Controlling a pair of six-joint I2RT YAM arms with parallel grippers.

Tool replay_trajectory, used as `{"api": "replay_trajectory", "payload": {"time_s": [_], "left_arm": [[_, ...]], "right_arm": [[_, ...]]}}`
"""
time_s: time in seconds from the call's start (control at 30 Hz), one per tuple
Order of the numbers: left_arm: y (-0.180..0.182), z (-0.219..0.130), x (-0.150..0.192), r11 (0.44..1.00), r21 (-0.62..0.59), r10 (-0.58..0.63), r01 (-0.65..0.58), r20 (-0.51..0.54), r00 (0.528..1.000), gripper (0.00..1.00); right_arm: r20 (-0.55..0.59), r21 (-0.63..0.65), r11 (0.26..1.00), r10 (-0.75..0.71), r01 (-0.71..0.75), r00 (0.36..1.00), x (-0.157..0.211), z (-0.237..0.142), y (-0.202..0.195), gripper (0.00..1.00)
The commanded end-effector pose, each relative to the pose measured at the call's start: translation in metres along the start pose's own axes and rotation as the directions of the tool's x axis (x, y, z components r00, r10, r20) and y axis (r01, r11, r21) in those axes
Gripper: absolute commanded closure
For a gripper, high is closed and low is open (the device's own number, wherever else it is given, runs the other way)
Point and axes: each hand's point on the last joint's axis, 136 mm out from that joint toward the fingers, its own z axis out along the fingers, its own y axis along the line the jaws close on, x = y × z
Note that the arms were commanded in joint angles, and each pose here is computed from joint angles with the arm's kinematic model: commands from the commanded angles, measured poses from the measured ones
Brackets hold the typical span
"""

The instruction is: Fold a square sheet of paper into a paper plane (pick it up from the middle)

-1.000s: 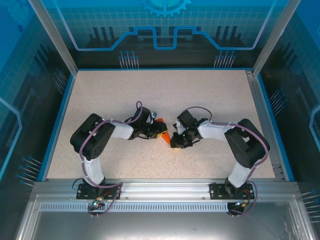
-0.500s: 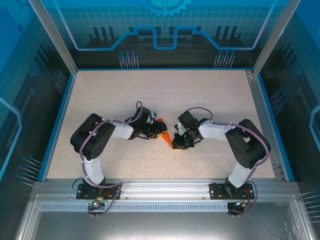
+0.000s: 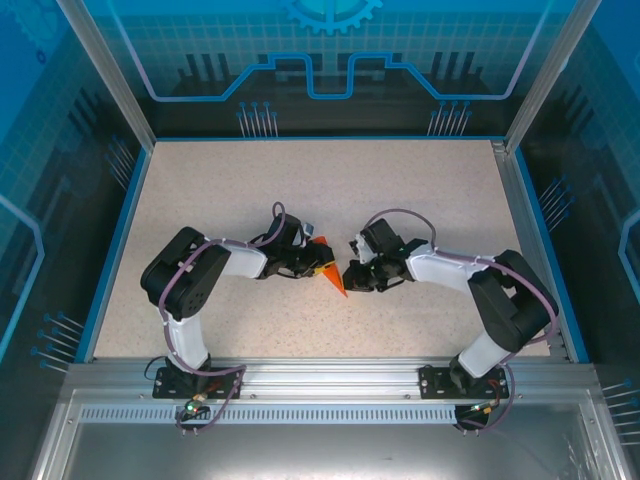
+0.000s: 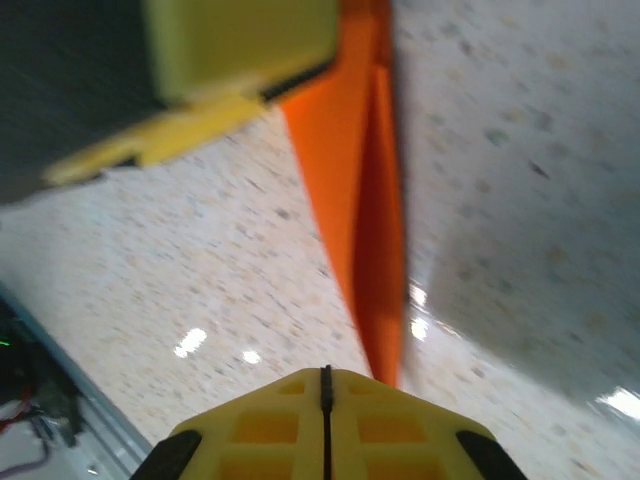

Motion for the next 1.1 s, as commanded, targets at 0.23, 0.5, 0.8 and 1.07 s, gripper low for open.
{"api": "replay_trajectory", "payload": {"time_s": [0.23, 0.5, 0.8, 1.07], "left_arm": [[0.034, 0.005, 0.01, 0.994, -0.106, -0.041, 0.037, -0.037, 0.998, 0.66], [0.035, 0.004, 0.011, 0.993, -0.112, -0.043, 0.038, -0.038, 0.998, 0.66], [0.038, 0.003, 0.01, 0.992, -0.12, -0.045, 0.04, -0.038, 0.998, 0.66], [0.041, 0.002, 0.009, 0.991, -0.128, -0.052, 0.048, -0.032, 0.998, 0.66]], "right_arm": [[-0.006, -0.111, 0.994, 0.008, -0.009, 1.0, -0.014, 0.027, 0.018, 0.96], [-0.043, 0.032, 0.998, 0.056, -0.055, 0.997, 0.01, 0.032, -0.031, 0.95], [-0.087, 0.084, 0.993, 0.093, -0.086, 0.992, 0.033, 0.031, -0.052, 0.95], [-0.1, 0.048, 0.997, 0.067, -0.062, 0.993, 0.041, 0.021, -0.043, 0.93]]}}
